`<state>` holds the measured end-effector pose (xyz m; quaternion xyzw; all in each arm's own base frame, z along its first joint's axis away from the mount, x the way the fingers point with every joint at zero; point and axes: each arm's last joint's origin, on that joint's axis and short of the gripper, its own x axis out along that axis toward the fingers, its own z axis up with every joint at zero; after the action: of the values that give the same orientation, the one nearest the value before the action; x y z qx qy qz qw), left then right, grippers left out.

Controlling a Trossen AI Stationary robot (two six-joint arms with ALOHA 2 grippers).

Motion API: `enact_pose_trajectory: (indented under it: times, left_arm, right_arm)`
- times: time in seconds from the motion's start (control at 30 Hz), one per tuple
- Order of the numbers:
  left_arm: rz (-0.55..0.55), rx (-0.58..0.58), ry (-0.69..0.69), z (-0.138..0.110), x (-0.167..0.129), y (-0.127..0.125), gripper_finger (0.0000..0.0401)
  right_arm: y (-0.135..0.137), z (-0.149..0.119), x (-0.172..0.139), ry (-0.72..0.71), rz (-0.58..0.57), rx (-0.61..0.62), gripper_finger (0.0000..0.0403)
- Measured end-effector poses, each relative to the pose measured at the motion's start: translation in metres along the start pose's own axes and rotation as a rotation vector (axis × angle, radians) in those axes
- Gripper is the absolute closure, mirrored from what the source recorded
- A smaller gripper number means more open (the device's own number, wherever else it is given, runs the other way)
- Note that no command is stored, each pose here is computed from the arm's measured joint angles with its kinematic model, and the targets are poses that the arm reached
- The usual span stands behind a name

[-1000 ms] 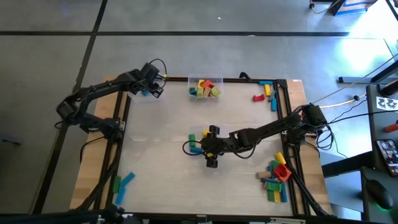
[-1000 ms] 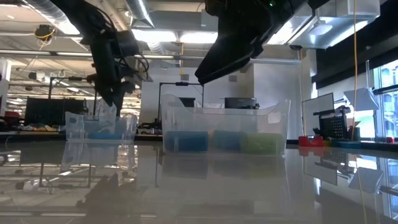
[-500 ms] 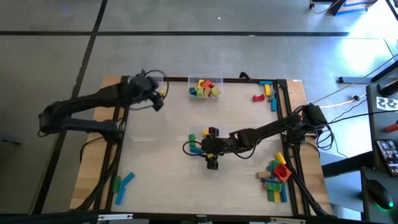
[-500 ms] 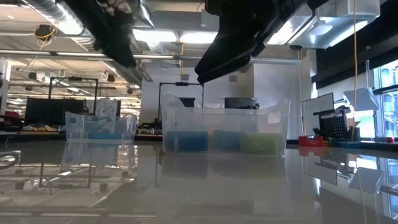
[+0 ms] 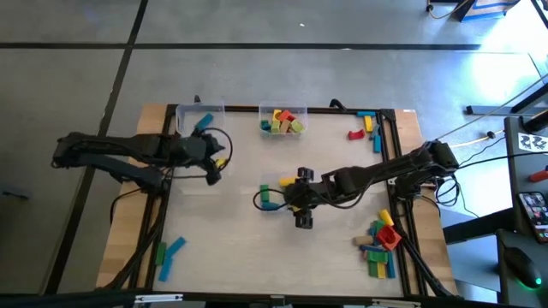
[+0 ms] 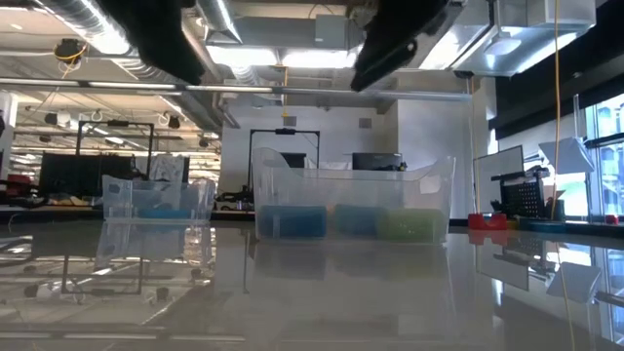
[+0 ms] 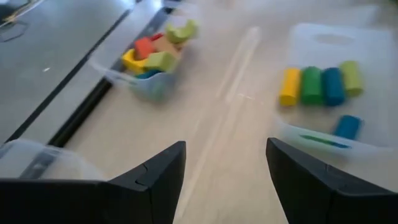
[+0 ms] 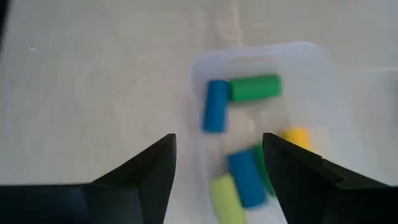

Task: Sort blocks by size
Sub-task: Put the red arch block into the top right transparent bin

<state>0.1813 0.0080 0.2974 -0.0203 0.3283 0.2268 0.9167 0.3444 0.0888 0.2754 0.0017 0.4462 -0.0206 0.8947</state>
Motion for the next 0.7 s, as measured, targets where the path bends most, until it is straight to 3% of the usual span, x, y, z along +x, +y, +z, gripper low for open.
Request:
enact_pose_trajectory:
  times: [0.3,0.7]
  left_arm:
    - [-0.026,0.039,-0.064,-0.012,-0.003,-0.030,0.0183]
    - [-0.124,-0.034,-0.095,-0.068,0.028,-0.053,0.0183]
  right_arm:
    - [-0.028,-0.014,-0.029,0.124,-0.226,0.044,0.0166]
    - [-0.123,-0.034,-0.033,0.439,-0.448,0.181,0.0166]
